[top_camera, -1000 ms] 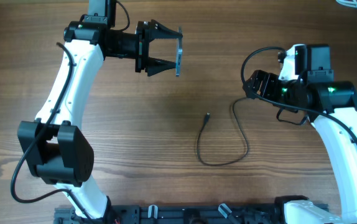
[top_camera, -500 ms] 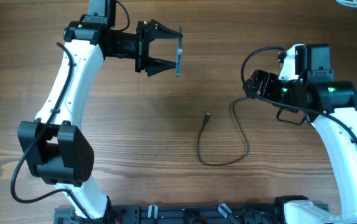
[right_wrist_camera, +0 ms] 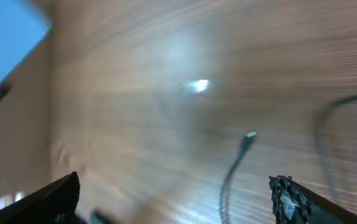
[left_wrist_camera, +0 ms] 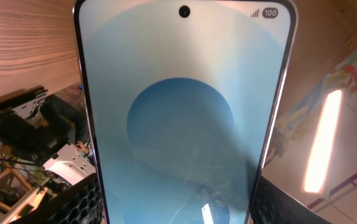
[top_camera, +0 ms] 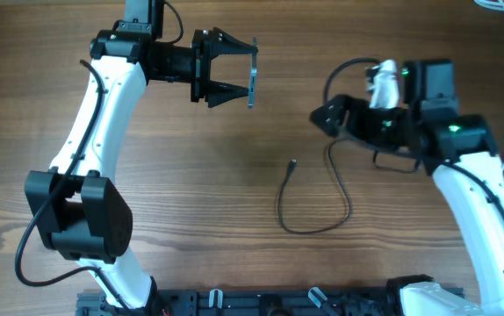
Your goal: Plug charger to phone and switch on socket
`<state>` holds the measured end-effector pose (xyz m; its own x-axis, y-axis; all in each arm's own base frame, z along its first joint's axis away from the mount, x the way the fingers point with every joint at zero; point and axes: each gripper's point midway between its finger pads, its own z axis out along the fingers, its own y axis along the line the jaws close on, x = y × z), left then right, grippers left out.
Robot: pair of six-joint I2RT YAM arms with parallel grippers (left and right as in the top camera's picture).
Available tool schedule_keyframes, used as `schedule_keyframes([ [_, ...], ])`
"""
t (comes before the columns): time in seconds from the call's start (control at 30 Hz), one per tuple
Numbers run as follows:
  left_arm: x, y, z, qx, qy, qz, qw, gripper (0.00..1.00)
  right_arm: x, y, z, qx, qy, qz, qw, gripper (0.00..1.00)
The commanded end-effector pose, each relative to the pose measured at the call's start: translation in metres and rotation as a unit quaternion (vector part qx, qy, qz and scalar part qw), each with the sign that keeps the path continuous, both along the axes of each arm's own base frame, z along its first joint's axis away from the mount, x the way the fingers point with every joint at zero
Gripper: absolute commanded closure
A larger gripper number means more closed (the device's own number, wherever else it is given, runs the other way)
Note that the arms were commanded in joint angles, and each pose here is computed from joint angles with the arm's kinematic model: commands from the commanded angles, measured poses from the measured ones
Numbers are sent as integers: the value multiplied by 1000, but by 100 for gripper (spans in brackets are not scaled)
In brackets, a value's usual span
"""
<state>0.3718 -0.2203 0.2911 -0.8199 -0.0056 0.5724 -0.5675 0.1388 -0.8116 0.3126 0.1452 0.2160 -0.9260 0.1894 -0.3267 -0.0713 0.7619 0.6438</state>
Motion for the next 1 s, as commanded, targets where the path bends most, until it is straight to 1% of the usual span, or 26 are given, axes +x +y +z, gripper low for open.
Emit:
schedule_keyframes([
  [0.0,-5,3,16,-24,-8,-6,1000,28,-11,22,2,-47,-10,38,998,1],
  [0.03,-5,3,16,-24,-8,-6,1000,28,-11,16,5,-93,-13,19,995,0],
  [0.07,-5,3,16,-24,-8,-6,1000,28,-14,17,15,-123,-24,18,992,0],
  [0.13,-5,3,16,-23,-8,-6,1000,28,-23,31,51,-143,-59,35,987,0],
  [0.23,-3,3,12,-12,-9,-1,1000,28,-35,35,84,-173,-84,11,981,1],
  [0.33,-2,3,9,-2,-1,5,1000,28,-41,47,99,-177,-102,-12,979,1],
  [0.37,-1,3,8,2,1,7,1000,28,-40,52,103,-172,-110,-19,979,6],
  [0.43,1,4,4,14,8,14,1000,28,-39,73,114,-160,-148,-17,976,9],
  [0.5,2,4,2,18,7,16,1000,28,-39,82,123,-174,-185,-39,966,9],
  [0.57,3,4,0,24,9,19,999,28,-36,93,131,-172,-214,-44,961,9],
  [0.63,4,5,-3,33,8,24,999,28,-30,106,129,-169,-221,-42,959,9],
  [0.77,8,4,-12,62,4,35,997,29,-9,125,106,-192,-215,-43,957,9],
  [0.9,9,1,-20,83,4,40,996,28,10,127,85,-228,-211,-75,948,13],
  [0.97,11,3,-23,94,2,46,994,28,15,129,80,-236,-213,-81,945,19],
])
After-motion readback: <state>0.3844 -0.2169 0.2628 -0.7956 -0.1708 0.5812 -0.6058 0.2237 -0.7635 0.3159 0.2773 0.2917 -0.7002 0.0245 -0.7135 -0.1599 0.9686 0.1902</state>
